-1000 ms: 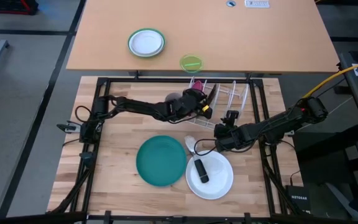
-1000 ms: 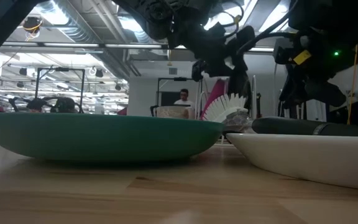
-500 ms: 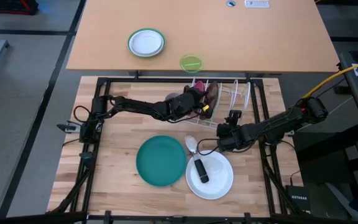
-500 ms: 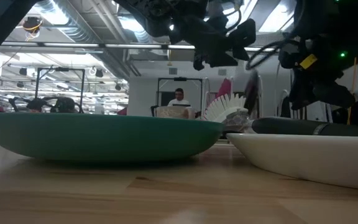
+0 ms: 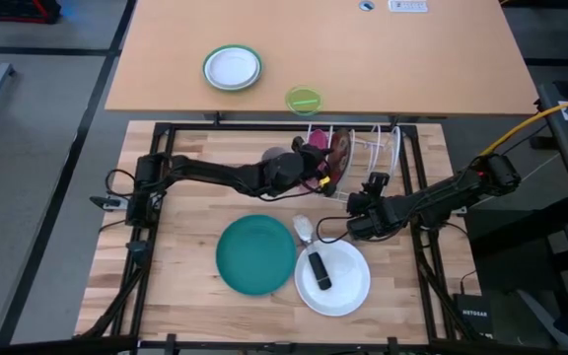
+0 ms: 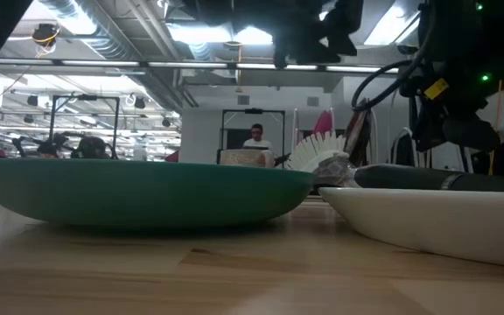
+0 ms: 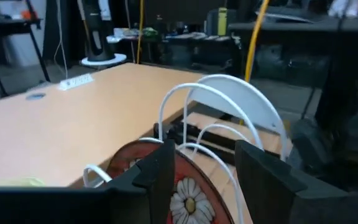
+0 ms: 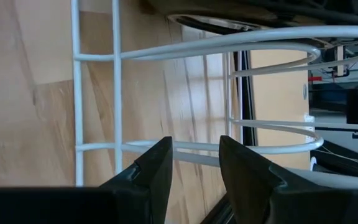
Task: Sort dishes
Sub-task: Adjust the white dish rack, then move the black dish brush to the top left of the table
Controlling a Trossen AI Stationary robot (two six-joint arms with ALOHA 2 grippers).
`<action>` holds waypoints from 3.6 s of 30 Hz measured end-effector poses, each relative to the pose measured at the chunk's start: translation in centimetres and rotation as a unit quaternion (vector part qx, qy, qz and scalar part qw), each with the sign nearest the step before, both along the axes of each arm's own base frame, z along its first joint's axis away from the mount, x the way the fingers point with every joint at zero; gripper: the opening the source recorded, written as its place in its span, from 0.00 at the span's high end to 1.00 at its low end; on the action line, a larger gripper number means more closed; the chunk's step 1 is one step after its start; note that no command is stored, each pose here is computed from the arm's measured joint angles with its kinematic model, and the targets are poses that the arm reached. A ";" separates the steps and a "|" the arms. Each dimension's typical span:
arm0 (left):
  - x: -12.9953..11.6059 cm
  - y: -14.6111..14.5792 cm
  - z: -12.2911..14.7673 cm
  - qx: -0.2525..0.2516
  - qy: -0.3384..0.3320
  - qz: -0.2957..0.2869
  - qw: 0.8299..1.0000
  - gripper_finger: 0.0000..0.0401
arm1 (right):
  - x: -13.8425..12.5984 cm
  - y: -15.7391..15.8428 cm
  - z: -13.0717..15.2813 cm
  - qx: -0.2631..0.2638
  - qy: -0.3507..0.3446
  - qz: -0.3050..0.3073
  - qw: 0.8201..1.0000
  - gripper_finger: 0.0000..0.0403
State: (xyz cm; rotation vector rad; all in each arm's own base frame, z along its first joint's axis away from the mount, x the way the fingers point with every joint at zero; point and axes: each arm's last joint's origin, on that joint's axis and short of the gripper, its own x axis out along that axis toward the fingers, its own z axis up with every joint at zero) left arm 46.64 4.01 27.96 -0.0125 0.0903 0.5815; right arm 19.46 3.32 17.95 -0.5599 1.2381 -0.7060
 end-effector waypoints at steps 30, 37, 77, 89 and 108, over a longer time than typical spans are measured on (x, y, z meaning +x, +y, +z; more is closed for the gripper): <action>-6.2 -10.9 -3.7 0.112 0.428 -0.291 0.848 0.61 | 1.4 1.2 1.5 0.144 0.094 0.114 0.979 0.66; -5.6 -13.1 -3.0 0.219 0.380 -0.353 0.827 0.61 | 1.6 1.3 2.2 0.160 0.092 0.113 0.976 0.66; -2.6 -13.3 -11.8 0.401 0.466 -0.418 0.669 0.61 | 3.4 2.1 16.4 0.239 -0.038 0.094 0.966 0.66; -1.9 -12.4 -12.6 0.463 0.470 -0.417 0.625 0.61 | 6.4 3.0 14.2 0.250 -0.028 0.086 0.964 0.66; -1.1 -11.6 -13.6 0.486 0.465 -0.405 0.619 0.90 | 6.9 3.3 13.2 0.255 0.009 0.095 0.962 0.66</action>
